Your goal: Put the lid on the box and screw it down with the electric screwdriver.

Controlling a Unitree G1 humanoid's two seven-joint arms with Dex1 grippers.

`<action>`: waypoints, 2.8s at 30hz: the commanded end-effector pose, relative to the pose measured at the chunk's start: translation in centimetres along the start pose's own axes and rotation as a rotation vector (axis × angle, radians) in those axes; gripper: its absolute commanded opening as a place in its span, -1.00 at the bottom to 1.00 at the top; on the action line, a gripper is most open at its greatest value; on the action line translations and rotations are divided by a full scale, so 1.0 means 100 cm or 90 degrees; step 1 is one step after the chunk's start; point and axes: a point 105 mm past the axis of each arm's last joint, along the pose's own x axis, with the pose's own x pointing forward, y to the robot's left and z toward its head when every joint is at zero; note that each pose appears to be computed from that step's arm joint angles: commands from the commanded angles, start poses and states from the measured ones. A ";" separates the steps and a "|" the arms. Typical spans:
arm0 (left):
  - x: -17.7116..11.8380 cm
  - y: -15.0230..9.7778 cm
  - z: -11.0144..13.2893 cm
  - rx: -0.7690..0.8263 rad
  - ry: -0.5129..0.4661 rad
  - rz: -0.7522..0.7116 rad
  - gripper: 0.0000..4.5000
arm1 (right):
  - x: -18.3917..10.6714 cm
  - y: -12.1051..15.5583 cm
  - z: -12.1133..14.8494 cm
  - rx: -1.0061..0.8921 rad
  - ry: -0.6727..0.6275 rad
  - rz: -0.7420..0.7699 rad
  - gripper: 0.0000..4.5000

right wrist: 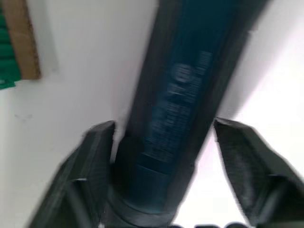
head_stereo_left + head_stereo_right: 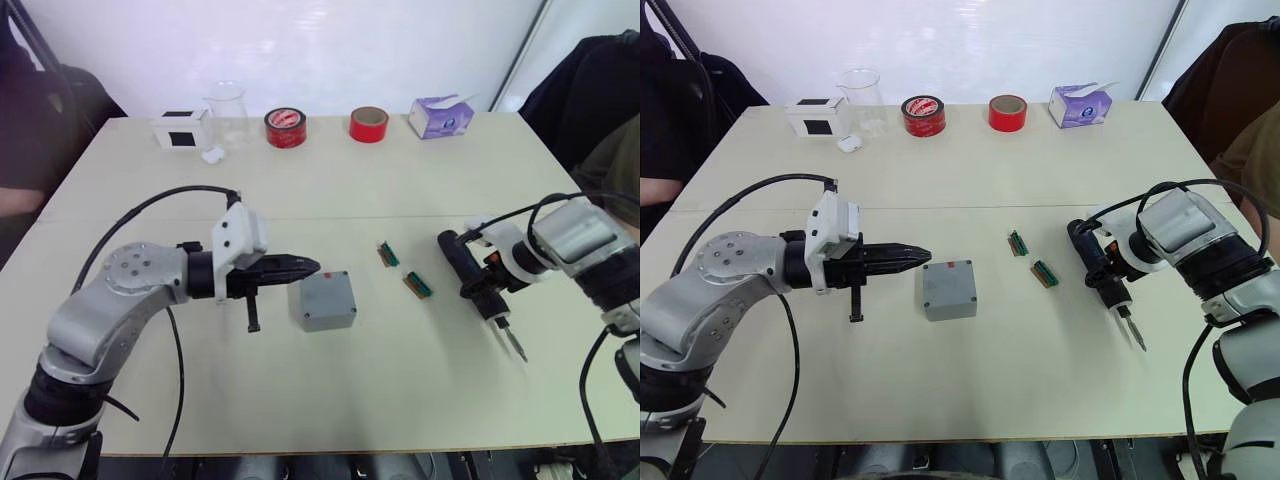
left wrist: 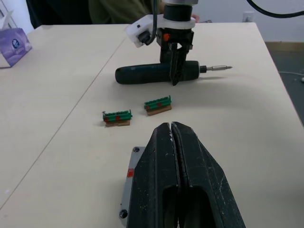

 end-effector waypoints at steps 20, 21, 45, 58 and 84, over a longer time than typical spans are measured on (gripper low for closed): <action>0.001 0.009 -0.027 -0.013 0.044 -0.003 -1.00 | -0.148 0.132 0.116 -0.287 -0.805 0.150 -0.20; 0.002 0.010 -0.028 -0.014 0.044 -0.002 -1.00 | -0.151 0.139 0.114 -0.290 -0.832 0.162 -0.20; 0.029 0.008 -0.081 -0.067 0.096 -0.015 -1.00 | -0.096 0.185 0.100 -0.226 -0.955 0.222 -0.20; 0.029 0.006 -0.084 -0.063 0.104 -0.019 -1.00 | -0.096 0.180 0.096 -0.228 -0.964 0.188 -0.20; 0.030 0.007 -0.087 -0.065 0.113 -0.013 -1.00 | -0.124 0.181 0.093 -0.243 -0.994 0.193 -0.20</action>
